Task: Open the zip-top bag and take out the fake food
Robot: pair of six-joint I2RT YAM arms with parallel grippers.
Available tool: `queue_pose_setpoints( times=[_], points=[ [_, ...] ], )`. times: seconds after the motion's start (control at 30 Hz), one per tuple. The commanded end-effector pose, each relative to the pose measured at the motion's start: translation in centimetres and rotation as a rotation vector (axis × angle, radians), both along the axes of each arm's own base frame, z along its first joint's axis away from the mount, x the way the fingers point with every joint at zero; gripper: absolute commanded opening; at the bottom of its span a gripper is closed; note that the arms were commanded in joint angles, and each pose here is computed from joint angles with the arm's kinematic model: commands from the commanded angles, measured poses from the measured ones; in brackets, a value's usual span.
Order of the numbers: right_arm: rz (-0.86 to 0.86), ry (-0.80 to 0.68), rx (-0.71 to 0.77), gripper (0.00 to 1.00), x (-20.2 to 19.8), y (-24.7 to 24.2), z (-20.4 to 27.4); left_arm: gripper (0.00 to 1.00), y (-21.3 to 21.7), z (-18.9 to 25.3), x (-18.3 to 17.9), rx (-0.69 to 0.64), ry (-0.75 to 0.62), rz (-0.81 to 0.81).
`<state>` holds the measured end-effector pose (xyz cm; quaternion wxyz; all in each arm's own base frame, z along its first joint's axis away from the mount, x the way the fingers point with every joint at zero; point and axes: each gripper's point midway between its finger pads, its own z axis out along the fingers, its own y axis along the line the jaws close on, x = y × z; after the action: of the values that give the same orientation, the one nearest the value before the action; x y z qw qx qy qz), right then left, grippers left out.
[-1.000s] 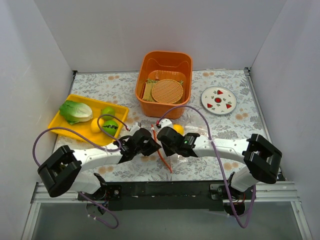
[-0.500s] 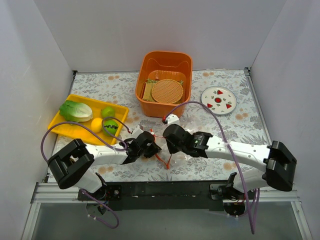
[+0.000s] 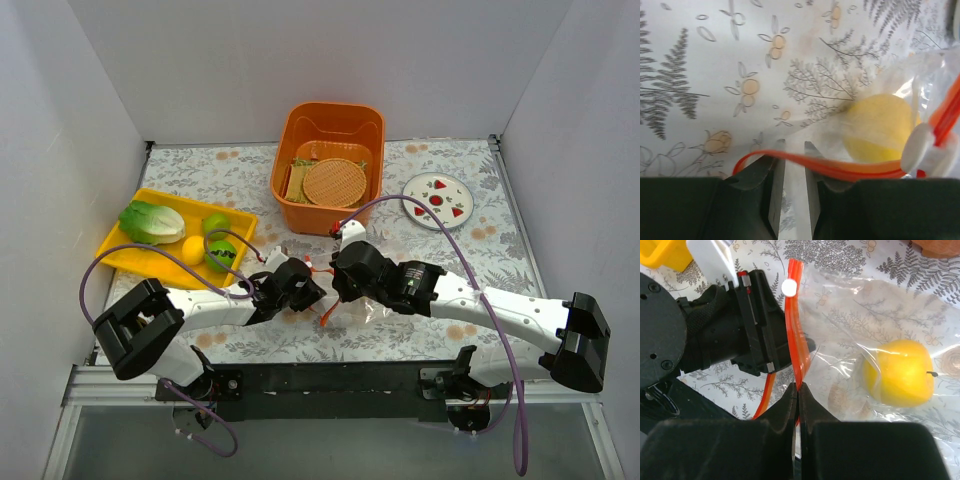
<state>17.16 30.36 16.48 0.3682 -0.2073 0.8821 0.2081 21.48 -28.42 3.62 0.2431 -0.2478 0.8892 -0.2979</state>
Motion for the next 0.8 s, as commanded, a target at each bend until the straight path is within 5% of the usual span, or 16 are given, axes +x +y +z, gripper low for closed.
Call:
queue_pose_setpoints(
  times=[0.0,0.23,0.33,0.37,0.5,0.67,0.77],
  points=[
    [0.033,-0.014,0.046,0.06,-0.5,1.2,1.1,0.23,-2.3,3.3,0.6,-0.077,-0.060,-0.047],
    [0.035,0.003,0.031,0.06,-0.8,1.1,0.1,0.28,-4.2,2.3,0.5,-0.118,-0.056,-0.081],
    [0.015,-0.001,0.012,0.21,-0.8,0.3,0.0,0.28,-4.3,1.2,0.4,-0.127,-0.037,-0.066],
    [0.004,-0.002,0.004,0.38,-0.7,-0.1,-0.1,0.28,-4.0,0.5,0.0,-0.118,-0.024,-0.064],
    [-0.053,-0.054,0.019,0.62,-0.4,-2.4,1.3,0.28,-3.8,-0.1,-0.3,-0.117,-0.018,-0.058],
    [-0.172,-0.098,0.015,0.66,0.9,-6.1,2.6,0.29,-3.6,-0.1,-0.2,-0.114,-0.021,-0.058],
    [-0.234,-0.075,-0.001,0.58,2.3,-8.7,1.5,0.29,-3.7,-0.1,-0.3,-0.113,-0.021,-0.063]
  ],
)
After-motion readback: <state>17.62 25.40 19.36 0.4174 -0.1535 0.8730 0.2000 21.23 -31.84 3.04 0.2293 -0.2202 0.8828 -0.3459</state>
